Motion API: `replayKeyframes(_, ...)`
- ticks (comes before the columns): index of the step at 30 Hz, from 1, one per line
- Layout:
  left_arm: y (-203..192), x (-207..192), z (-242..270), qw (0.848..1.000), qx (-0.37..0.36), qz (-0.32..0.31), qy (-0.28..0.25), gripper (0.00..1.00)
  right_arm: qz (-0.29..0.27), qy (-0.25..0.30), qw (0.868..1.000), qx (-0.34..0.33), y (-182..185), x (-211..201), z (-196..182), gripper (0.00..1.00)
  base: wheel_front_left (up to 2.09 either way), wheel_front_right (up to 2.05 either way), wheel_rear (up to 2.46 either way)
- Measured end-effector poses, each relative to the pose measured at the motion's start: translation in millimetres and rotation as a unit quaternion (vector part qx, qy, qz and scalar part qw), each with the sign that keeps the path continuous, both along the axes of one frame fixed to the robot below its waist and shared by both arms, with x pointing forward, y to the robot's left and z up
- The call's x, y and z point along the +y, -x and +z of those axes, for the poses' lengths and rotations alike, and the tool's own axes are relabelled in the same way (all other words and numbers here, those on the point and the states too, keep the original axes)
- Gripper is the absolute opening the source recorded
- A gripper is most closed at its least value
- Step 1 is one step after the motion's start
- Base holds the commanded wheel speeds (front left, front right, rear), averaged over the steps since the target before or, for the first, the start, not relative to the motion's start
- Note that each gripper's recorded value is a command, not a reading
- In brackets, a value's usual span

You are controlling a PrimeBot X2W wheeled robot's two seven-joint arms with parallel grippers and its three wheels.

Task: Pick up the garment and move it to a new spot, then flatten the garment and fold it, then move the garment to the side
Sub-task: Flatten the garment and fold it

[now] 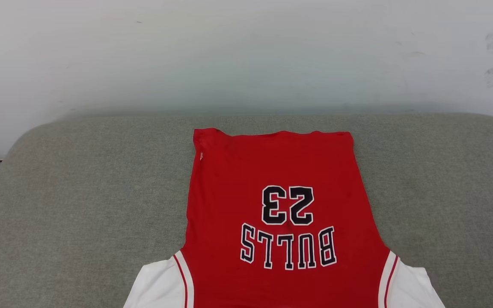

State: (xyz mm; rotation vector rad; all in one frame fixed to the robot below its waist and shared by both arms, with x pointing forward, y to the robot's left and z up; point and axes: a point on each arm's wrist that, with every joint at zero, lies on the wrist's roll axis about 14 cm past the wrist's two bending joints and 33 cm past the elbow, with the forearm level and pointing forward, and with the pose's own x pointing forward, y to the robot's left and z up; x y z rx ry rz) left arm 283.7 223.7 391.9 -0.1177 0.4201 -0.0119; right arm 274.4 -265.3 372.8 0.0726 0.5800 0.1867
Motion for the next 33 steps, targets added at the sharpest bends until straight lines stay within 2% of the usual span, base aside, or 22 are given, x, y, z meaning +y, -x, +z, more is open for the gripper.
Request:
replayKeyframes(5, 4.7, -0.8, -0.2, 1.000, 0.000, 0.000, 0.001, 0.00, -0.013, -0.006, 1.000, 0.012, 9.3, -0.2, -4.4, 0.01, 0.00, 0.00, 0.00)
replayKeyframes(6, 4.2, -1.5, 0.9, 1.000, -0.002, -0.002, 0.000, 0.00, -0.020, -0.011, 1.000, 0.009, 7.3, -0.3, -2.7, 0.42, 0.00, 0.00, 0.00)
replayKeyframes(7, 3.7, -2.5, 1.8, 1.000, -0.004, -0.004, -0.001, 0.00, -0.022, -0.012, 1.000, 0.004, 5.2, 0.1, -0.7, 1.00, 0.00, 0.00, 0.00)
replayKeyframes(12, -4.1, -9.3, 10.5, 1.000, -0.021, -0.013, -0.002, 0.00, -0.018, -0.004, 1.000, -0.022, -12.1, 1.8, 14.4, 1.00, 0.00, 0.00, 0.00)
replayKeyframes(16, -10.8, -15.5, 20.6, 0.999, -0.040, -0.015, 0.004, 0.00, -0.026, 0.008, 0.997, -0.071, -37.7, -8.2, 43.0, 1.00, 0.00, 0.00, 0.00)
replayKeyframes(21, -17.4, -19.7, 29.3, 0.998, -0.056, -0.018, -0.002, 0.00, -0.034, 0.028, 0.986, -0.161, -86.8, -20.3, 101.3, 1.00, 0.00, 0.00, 0.00)
replayKeyframes(26, -37.0, -26.2, 42.9, 0.997, -0.081, -0.015, -0.001, 0.00, -0.017, 0.040, 0.970, -0.238, -149.4, -9.4, 165.9, 1.00, 0.00, 0.00, 0.00)
replayKeyframes(29, -46.5, -28.5, 44.8, 0.996, -0.086, -0.012, 0.001, 0.00, 0.000, 0.033, 0.967, -0.251, -184.8, 6.9, 191.1, 1.00, 0.00, 0.00, 0.00)
replayKeyframes(33, -58.8, -31.0, 44.3, 0.996, -0.089, -0.008, 0.001, 0.00, 0.040, 0.037, 0.975, -0.216, -225.9, 35.1, 197.5, 1.00, 0.00, 0.00, 0.00)
